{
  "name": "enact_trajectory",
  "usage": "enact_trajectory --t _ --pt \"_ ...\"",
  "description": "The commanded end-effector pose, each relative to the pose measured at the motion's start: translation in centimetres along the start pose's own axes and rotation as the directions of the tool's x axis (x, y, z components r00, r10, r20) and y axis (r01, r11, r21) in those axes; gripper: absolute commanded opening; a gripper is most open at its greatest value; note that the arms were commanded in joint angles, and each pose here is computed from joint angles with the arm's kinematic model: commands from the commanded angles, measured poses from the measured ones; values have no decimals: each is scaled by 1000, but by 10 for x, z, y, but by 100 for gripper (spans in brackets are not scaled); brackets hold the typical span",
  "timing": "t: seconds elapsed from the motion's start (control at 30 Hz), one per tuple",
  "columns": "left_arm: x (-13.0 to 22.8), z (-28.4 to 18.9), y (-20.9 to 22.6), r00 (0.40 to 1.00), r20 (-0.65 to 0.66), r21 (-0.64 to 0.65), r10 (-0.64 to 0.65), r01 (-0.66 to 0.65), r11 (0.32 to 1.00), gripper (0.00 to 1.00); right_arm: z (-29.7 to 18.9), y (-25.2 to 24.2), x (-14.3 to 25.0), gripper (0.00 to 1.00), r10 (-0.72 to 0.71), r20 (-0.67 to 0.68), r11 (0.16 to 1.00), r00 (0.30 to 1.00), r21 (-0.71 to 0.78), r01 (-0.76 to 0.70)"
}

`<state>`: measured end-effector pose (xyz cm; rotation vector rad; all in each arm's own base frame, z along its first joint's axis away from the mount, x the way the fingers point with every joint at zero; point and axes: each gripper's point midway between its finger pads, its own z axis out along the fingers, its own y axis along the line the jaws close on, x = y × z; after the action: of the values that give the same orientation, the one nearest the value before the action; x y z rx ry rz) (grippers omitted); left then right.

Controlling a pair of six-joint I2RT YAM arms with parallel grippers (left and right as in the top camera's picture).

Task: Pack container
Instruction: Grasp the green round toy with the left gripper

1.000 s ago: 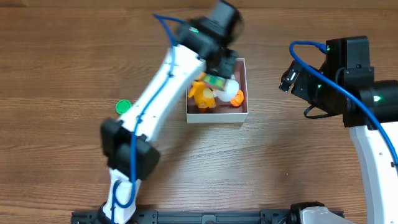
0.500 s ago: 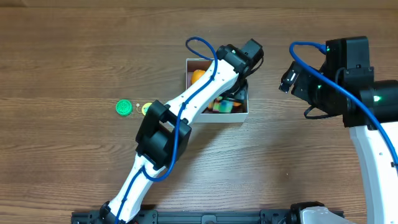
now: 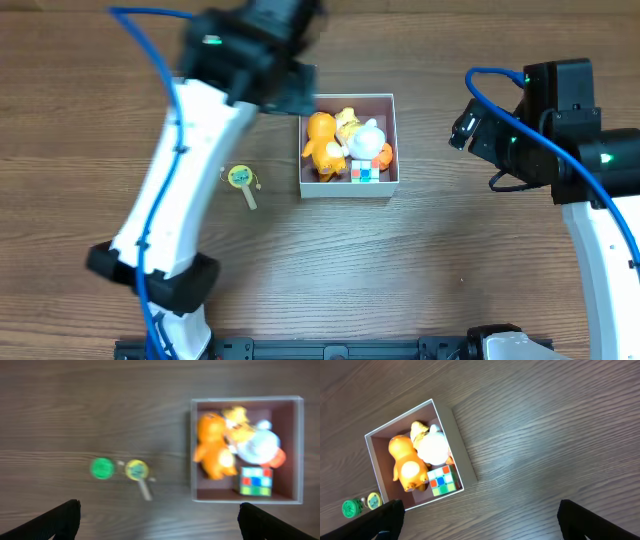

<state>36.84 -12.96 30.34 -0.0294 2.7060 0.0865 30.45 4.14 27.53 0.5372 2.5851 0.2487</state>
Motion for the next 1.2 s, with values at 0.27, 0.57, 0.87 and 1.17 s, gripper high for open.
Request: enact_trajectory --t 0.27,0.57,0.87,1.17 --pt "100 155 142 861 -478 -150 -173 114 982 100 -7 -4 1 100 1 5 1000 1000 18 -1" --pt "134 244 136 888 -427 -27 -168 174 984 95 -7 -7 6 100 2 -16 1000 1000 30 -2" --pt "119 258 140 922 -346 -34 -174 173 984 90 -7 -8 8 100 2 -21 999 1000 33 -2" --pt "131 272 144 907 -384 -68 -172 158 985 83 -7 -10 11 100 2 -34 999 999 41 -1"
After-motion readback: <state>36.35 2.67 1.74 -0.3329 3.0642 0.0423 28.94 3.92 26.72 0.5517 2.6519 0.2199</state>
